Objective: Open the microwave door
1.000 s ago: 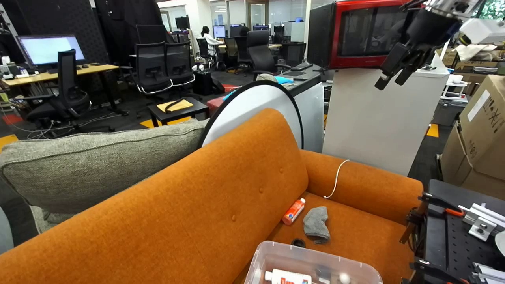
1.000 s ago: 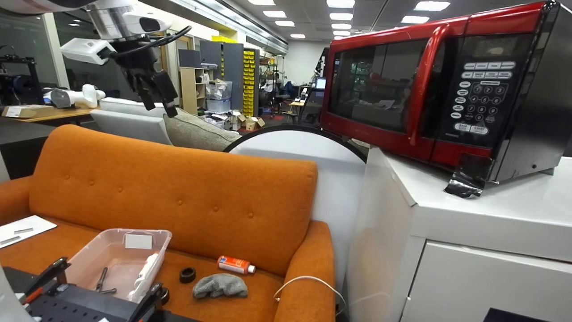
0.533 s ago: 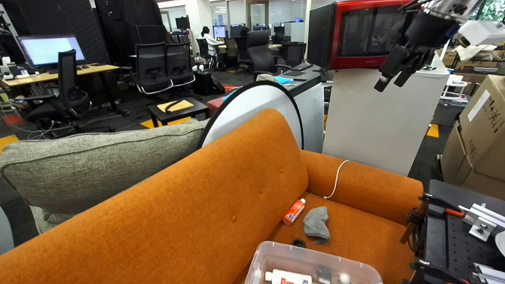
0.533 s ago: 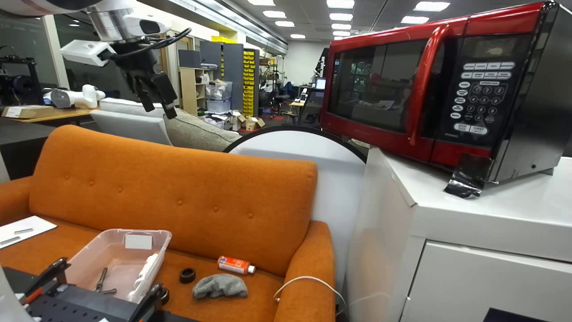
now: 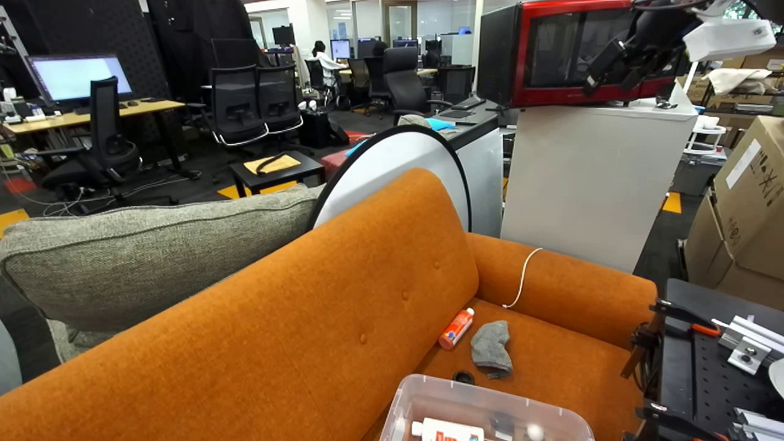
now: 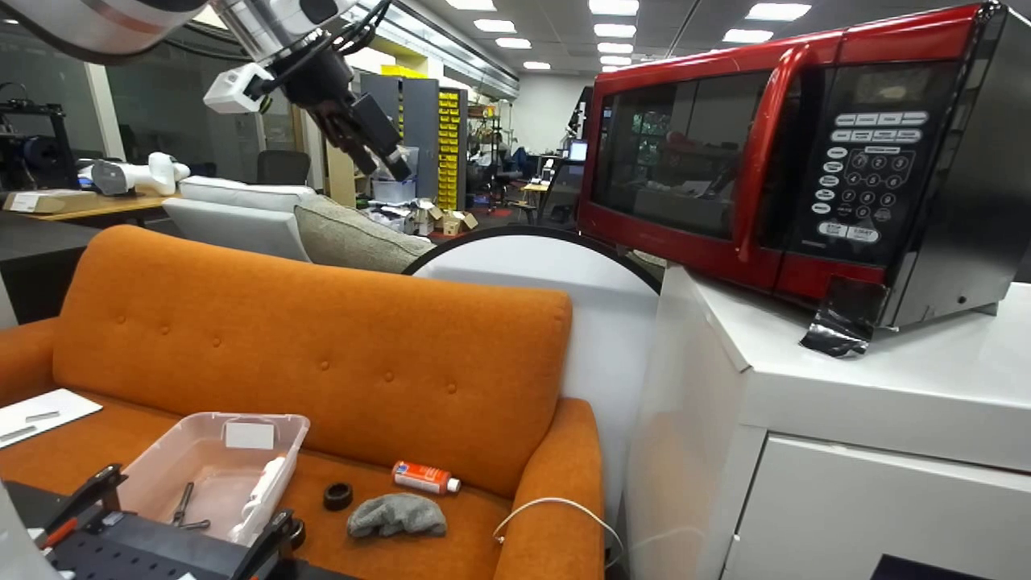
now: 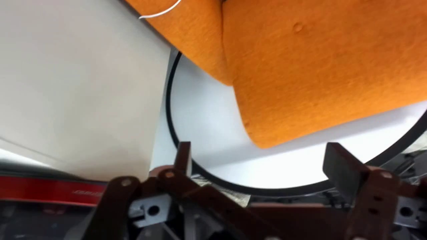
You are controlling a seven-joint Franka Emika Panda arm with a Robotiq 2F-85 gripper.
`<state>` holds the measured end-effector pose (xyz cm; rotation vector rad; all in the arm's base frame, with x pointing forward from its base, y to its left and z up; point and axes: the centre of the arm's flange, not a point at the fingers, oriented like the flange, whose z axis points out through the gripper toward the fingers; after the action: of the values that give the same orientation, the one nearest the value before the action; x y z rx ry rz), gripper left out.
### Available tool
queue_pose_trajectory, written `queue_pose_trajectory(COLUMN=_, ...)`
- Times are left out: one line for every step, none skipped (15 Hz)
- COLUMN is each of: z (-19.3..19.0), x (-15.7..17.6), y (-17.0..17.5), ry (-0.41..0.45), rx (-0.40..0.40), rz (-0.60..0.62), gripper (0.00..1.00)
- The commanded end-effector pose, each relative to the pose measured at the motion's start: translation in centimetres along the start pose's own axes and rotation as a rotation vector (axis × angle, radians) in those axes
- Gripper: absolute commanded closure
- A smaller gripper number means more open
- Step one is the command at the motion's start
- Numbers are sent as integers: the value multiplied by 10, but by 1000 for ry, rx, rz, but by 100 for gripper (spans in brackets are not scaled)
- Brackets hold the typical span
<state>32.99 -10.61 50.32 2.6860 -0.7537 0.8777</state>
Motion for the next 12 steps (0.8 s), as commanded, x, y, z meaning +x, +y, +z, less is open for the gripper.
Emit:
queue_pose_trajectory(z=15, x=12, y=36, ry=119, rx=-121, rz=117, gripper=0)
queue_pose_trajectory(z=15, x=17, y=50, ry=148, rx=-152, rz=157, gripper=0)
queue_pose_trajectory(z=15, x=20, y=61, ry=171, rx=-183, rz=200, gripper=0)
queue_pose_trajectory(z=4, x=18, y=57, ry=120, rx=-120, rz=151, gripper=0)
queue_pose_trajectory(z=4, x=20, y=67, ry=137, rx=-145, rz=178, gripper=0)
queue_pose_trajectory(z=4, x=21, y=68, ry=144, rx=-157, rz=188, gripper=0)
queue_pose_trajectory(z=5, x=21, y=66, ry=146, rx=-159, rz=192, gripper=0)
queue_pose_trajectory(z=5, x=21, y=64, ry=148, rx=-159, rz=194, gripper=0)
queue_pose_trajectory(z=5, x=21, y=63, ry=148, rx=-159, rz=193, gripper=0)
queue_pose_trajectory(z=5, x=21, y=63, ry=148, rx=-159, rz=193, gripper=0)
queue_pose_trajectory(z=5, x=21, y=63, ry=148, rx=-159, rz=193, gripper=0)
queue_pose_trajectory(z=5, x=21, y=63, ry=148, rx=-159, rz=194, gripper=0)
